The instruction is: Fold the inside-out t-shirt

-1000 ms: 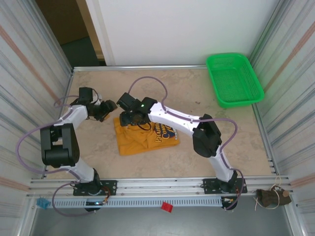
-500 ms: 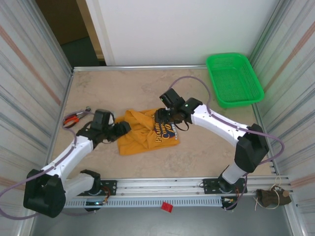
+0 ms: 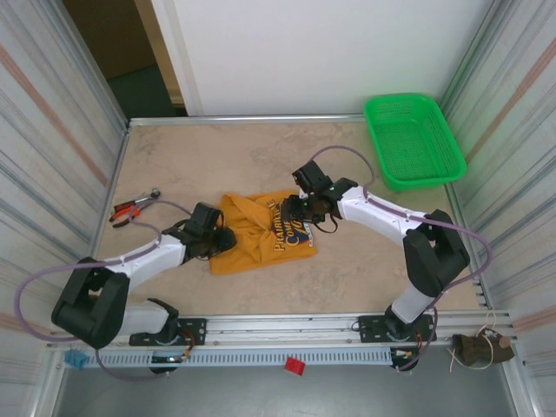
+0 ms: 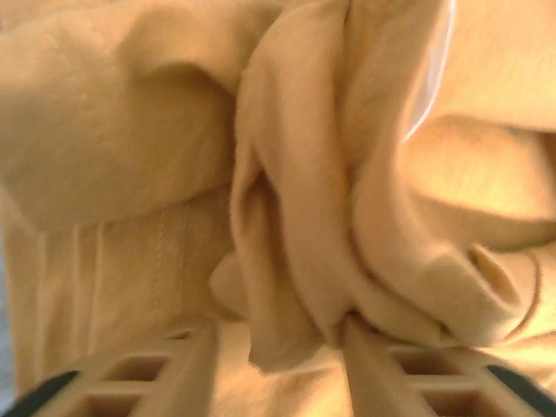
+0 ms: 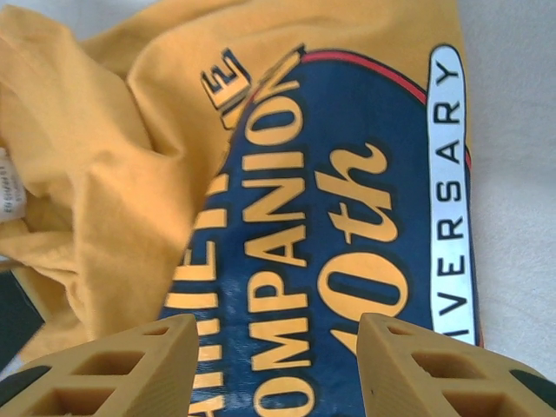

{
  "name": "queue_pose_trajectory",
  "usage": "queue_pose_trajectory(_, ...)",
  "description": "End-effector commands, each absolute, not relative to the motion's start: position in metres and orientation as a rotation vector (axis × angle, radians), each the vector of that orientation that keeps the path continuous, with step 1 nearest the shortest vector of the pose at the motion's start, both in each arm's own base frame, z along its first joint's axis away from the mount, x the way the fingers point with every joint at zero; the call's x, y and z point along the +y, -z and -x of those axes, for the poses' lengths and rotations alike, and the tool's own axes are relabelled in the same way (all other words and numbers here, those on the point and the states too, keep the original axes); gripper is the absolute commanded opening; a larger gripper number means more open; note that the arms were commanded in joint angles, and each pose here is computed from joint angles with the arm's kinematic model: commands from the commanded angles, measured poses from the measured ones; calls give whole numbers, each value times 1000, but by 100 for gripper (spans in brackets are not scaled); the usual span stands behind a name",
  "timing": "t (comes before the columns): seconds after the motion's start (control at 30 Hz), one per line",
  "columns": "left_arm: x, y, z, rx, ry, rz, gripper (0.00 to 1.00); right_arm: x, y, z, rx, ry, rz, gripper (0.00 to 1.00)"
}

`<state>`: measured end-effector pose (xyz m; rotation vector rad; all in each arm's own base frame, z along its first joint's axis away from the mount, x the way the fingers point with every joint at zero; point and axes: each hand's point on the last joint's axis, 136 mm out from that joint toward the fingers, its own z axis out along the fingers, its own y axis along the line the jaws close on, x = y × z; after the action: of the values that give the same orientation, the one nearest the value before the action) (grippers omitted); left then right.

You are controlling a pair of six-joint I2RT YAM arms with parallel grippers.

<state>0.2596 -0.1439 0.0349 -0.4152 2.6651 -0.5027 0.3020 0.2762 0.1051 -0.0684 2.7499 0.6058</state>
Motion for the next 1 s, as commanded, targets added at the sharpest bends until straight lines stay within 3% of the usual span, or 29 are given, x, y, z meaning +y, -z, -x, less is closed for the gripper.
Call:
queue_pose_trajectory(0.0,-159,-60,-288,2563,543,332,7,274,-91,-301,2777,-605,27,48)
queue_pose_trajectory(0.03,-162,-66,-288,2565,549,318,0,272,-88,-301,2781,-596,20,48)
queue_pose_trajectory(0.23,-160,-106,-253,2616,632,443,0,266,-83,-301,2781,-583,-14,48)
queue_pose_trajectory(0.33,-158,-100,-225,2656,721,577,0,265,-82,-302,2784,-582,-20,48)
queue_pose_trajectory(0.37,-157,-94,-216,2668,740,621,2,264,-82,-303,2784,-582,-26,48)
queue_pose_trajectory(0.43,-150,-83,-198,2684,746,703,26,261,-83,-304,2780,-578,-31,48)
queue_pose_trajectory(0.47,-145,-81,-192,2682,733,731,31,259,-84,-304,2778,-573,-36,48)
queue_pose_trajectory(0.53,-130,-82,-183,2642,673,777,52,253,-85,-304,2774,-552,-55,48)
queue_pose_trajectory(0.6,-117,-86,-181,2596,615,798,62,246,-85,-304,2773,-535,-82,48)
queue_pose_trajectory(0.77,-138,-114,-215,2486,705,608,63,238,-74,-300,2802,-516,-109,47)
queue_pose_trajectory(0.97,-199,-131,-263,2520,654,104,62,232,-61,-291,2834,-503,-121,47)
